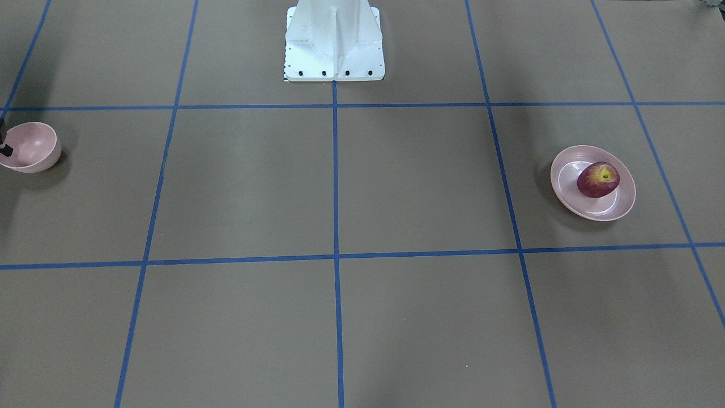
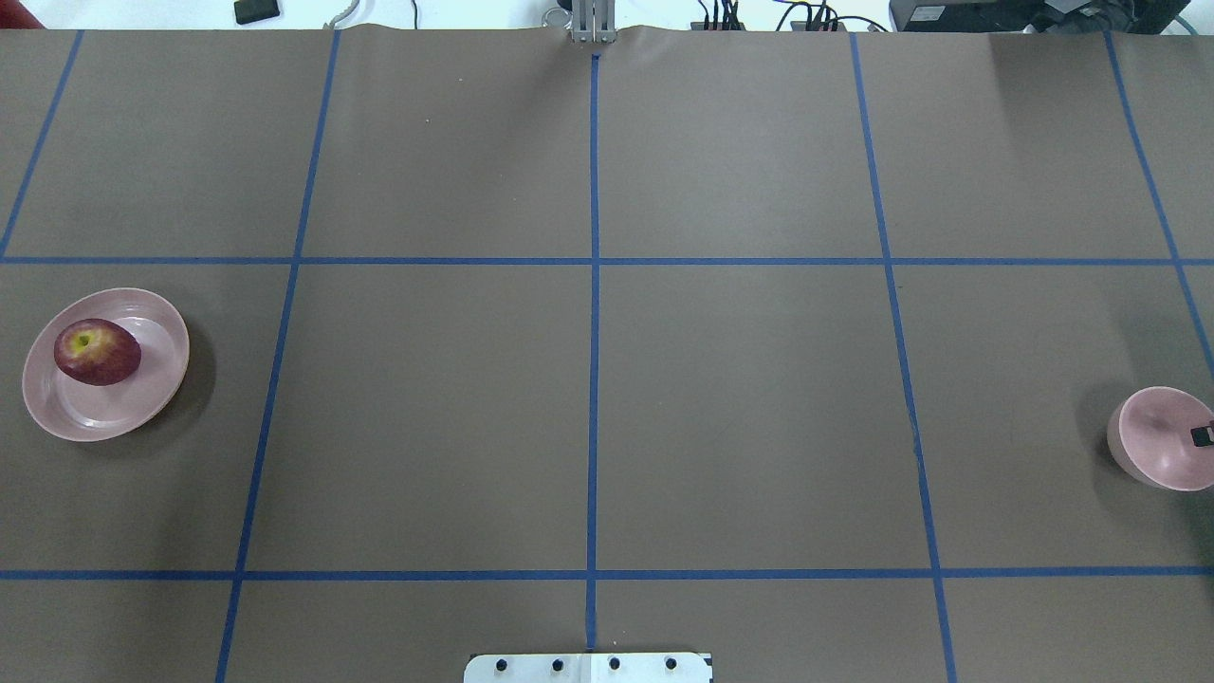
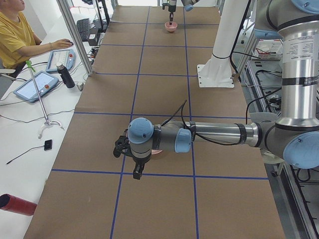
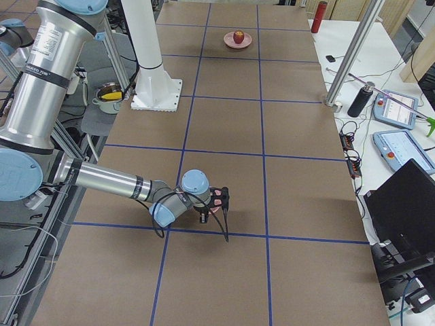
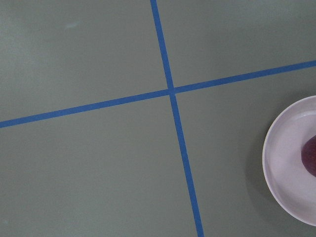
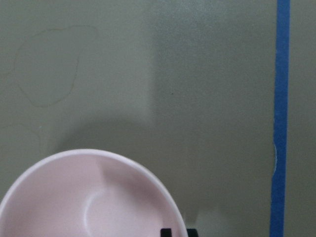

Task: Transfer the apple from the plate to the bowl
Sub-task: 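Grasp the rim of the small pink bowl with the right gripper, then slide the pink bowl with the right gripper to the table center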

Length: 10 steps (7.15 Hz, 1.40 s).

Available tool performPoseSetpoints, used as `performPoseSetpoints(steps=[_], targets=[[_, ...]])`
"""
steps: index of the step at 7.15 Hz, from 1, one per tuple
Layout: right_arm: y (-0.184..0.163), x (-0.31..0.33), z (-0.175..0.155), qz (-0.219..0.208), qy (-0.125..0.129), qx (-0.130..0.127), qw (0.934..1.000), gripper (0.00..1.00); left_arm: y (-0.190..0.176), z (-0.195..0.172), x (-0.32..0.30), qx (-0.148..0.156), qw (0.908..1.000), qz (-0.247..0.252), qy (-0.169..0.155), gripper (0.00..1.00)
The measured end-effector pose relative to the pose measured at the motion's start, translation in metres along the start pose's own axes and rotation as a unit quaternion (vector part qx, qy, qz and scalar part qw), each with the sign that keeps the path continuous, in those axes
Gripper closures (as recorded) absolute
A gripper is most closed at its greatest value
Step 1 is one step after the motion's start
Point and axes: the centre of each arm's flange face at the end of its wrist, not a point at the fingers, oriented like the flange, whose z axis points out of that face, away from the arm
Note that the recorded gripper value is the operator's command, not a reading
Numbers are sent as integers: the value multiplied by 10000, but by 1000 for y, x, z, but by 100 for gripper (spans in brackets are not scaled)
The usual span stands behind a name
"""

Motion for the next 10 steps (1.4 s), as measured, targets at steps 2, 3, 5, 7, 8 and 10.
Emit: performPoseSetpoints(steps=[2, 3, 5, 7, 8, 10], targets=[[-12, -2, -14, 107, -226, 48, 9997, 100, 0, 0, 0, 0, 10000, 0, 0, 2], [-36, -14, -18, 126, -281, 120, 9995, 100, 0, 0, 0, 0, 10000, 0, 0, 2], [-104, -63, -25, 208, -330, 212, 9990, 100, 0, 0, 0, 5, 10000, 5, -1, 2], [-179, -156, -32, 523, -467, 205, 9973, 100, 0, -1, 1, 7, 10000, 6, 3, 2], [-206, -227, -24, 767, -560, 174, 9953, 100, 0, -1, 1, 5, 10000, 5, 1, 2], [-222, -371, 7, 1287, -613, 228, 9895, 100, 0, 0, 0, -5, 10000, -7, 1, 2]])
